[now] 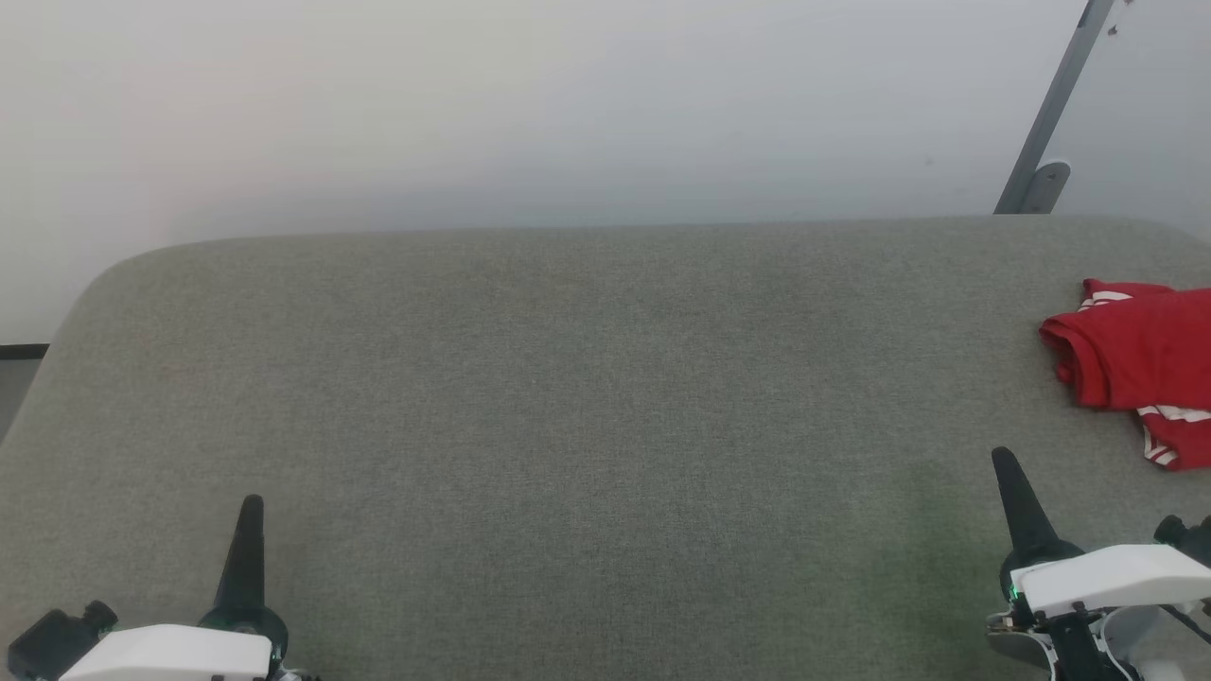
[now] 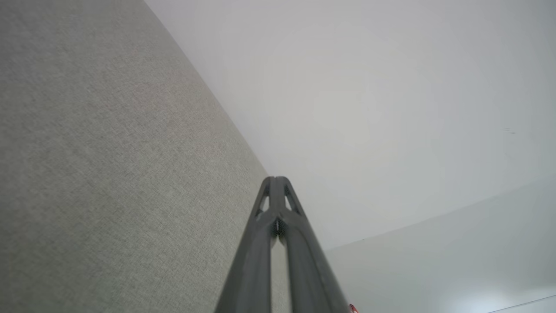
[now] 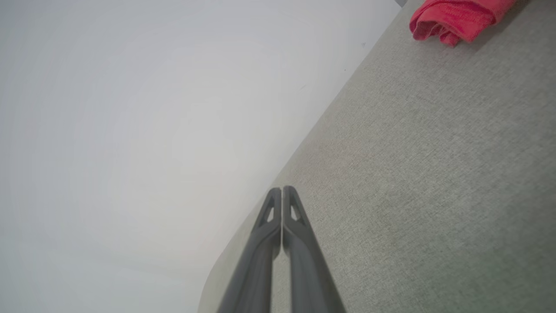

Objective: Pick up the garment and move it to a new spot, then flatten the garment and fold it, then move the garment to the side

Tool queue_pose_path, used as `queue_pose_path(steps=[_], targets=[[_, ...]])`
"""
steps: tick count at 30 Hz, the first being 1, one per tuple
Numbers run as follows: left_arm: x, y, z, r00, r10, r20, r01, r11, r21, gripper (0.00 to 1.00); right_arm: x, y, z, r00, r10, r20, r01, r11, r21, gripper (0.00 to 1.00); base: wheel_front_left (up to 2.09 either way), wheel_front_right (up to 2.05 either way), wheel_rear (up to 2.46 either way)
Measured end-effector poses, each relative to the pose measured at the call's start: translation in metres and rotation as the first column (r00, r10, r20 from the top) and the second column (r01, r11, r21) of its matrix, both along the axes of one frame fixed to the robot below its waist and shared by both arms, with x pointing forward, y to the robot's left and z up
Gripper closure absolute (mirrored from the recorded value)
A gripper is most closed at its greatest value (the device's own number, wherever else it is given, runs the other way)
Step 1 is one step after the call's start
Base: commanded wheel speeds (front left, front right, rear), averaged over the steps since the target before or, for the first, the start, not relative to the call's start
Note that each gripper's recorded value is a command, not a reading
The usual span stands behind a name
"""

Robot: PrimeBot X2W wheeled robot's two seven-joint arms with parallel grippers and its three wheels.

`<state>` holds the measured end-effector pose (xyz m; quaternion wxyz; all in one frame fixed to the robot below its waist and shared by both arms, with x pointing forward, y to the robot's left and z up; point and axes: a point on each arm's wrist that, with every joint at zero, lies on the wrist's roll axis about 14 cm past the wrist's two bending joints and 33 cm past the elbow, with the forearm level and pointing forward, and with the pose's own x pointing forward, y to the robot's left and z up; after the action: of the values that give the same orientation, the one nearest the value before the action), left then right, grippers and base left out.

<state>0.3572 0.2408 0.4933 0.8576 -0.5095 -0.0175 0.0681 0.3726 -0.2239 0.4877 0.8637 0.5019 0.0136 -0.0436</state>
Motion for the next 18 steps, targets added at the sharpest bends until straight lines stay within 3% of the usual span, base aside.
queue_pose_path(steps=[18], targets=[[0.009, -0.012, 0.000, 0.999, -0.032, 0.015, 0.034, 0.986, -0.166, 1.00, 0.005, 0.008, 0.004, 1.000, 0.006, 0.018, -0.009, 0.985, 0.171, 1.00, 0.00, 0.00, 0.00]])
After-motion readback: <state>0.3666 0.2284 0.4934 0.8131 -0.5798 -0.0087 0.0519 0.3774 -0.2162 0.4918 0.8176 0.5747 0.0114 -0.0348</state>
